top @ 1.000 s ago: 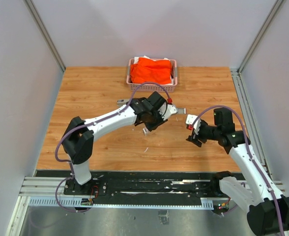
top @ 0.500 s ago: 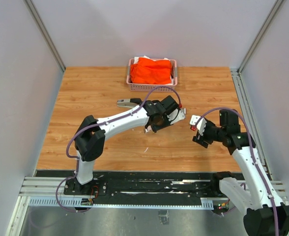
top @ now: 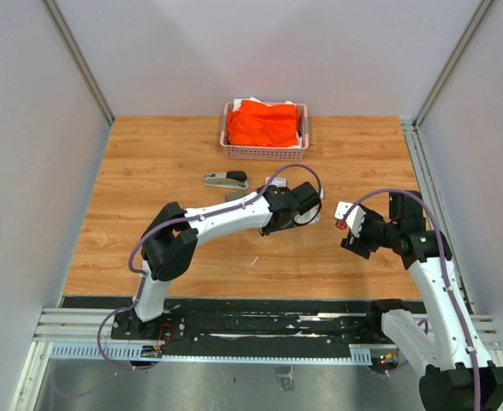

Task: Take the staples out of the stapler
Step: Unload the staple at the center of the board.

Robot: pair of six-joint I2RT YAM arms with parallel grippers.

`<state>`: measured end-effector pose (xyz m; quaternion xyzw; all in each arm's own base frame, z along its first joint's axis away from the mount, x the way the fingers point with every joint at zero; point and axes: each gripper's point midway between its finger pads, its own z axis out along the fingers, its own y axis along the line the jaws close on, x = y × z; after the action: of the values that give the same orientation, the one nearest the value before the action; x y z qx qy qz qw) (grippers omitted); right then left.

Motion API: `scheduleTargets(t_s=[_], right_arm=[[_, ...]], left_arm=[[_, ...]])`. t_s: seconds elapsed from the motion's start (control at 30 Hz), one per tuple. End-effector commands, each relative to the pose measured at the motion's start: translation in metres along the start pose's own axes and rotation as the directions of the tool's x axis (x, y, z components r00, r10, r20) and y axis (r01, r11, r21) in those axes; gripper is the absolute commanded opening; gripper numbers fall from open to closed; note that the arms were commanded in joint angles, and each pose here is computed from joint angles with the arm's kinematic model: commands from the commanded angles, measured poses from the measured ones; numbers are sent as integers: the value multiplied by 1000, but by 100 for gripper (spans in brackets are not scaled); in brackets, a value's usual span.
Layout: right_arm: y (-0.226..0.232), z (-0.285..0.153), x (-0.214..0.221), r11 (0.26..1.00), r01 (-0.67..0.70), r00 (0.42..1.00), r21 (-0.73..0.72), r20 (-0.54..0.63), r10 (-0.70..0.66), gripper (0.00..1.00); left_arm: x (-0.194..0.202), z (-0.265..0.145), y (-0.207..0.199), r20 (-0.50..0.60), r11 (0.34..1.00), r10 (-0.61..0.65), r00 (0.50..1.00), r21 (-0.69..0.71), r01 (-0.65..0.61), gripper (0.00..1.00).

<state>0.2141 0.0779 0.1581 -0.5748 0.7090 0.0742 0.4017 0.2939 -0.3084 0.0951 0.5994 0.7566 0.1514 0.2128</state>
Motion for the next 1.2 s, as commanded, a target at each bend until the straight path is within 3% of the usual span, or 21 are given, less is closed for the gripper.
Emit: scheduleTargets(t_s=[0.0,0.3,0.7,0.8,0.87,1.17], right_arm=[[-9,-13,-2,999,17,1000,36,-18,-16,64],[-33,-27,-1,991,20,998,133,-65,-12,64],[-51,-36,-10,985,16,998,174,-57,-7,65],[-52,-35,-11,985,9,999,174,-47,-1,65],[-53,-35,-13,985,6,999,171,-41,1,66],[-55,-35,-33,988,-44,998,146,48,38,67]], left_arm=[[0,-5,6,-37,995,68,997,-75,-71,0],[5,0,-9,-127,965,221,967,-117,-236,0],[8,22,-36,-165,957,271,948,-56,-283,0],[1,15,-25,-135,963,236,962,-101,-250,0],[-11,1,-6,-60,977,159,985,-135,-166,0],[-8,-29,33,125,994,-99,987,-31,103,0]])
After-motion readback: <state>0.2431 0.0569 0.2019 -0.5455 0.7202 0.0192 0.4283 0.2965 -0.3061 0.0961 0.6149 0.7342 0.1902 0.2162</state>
